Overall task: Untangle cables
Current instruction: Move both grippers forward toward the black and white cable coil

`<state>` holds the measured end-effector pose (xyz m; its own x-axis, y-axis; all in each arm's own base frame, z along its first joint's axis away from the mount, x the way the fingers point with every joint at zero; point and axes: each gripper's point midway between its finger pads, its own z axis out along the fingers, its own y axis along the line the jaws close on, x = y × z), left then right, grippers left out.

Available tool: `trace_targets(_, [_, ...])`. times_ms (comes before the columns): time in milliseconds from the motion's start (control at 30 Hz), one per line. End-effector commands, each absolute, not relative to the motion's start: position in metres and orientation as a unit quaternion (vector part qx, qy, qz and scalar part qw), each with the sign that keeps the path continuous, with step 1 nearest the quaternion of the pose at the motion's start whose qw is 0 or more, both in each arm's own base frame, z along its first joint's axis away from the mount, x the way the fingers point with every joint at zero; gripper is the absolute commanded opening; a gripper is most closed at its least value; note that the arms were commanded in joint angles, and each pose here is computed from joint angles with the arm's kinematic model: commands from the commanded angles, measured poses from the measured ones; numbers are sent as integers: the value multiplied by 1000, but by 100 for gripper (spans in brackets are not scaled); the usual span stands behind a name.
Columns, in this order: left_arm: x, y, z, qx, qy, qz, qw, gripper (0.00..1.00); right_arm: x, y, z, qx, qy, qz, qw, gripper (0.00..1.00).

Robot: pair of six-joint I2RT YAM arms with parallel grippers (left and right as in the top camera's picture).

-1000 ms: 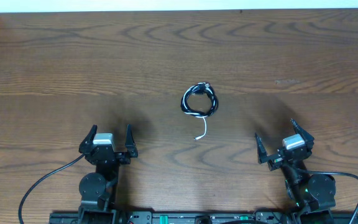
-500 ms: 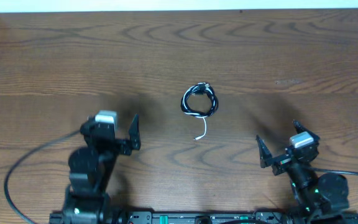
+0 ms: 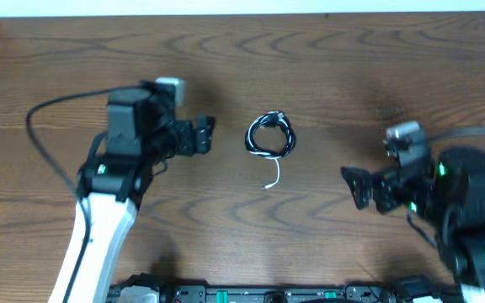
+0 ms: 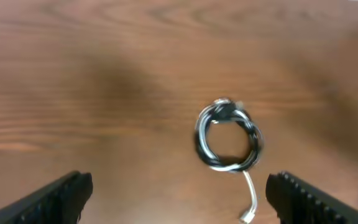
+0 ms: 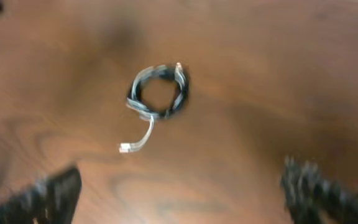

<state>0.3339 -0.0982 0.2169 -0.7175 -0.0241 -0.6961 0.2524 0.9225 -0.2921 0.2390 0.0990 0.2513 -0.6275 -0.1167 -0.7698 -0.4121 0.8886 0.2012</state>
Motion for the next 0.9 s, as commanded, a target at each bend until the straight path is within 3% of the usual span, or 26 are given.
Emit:
trace_targets(0, [330,-137,206,92,922,-242,289,95,255,117,259,-158,887,226,372,99])
trace_targets(133, [322,-166,176,120,920,-310,207,95,279,129,245,-163,888,245,352,99])
trace_targets(300, [337,-189,155,191,899,-331,214,88,291,135,232,-164,892,257,334,99])
trace_targets(400, [342,-195,121,220,916,-269,200,86,297,134,220,-169,898,247,322,99])
trace_targets(600, [325,-224,73,332,899,-236,161,72,300,135,207,-168,906,246,301,94])
trace_targets(833, [336,-211,36,401,888,-164,157,40,298,134,205,-166,908,246,295,94])
trace_targets(867, [337,-212,35,409,884,-162,161,39,298,134,205,-166,908,246,295,94])
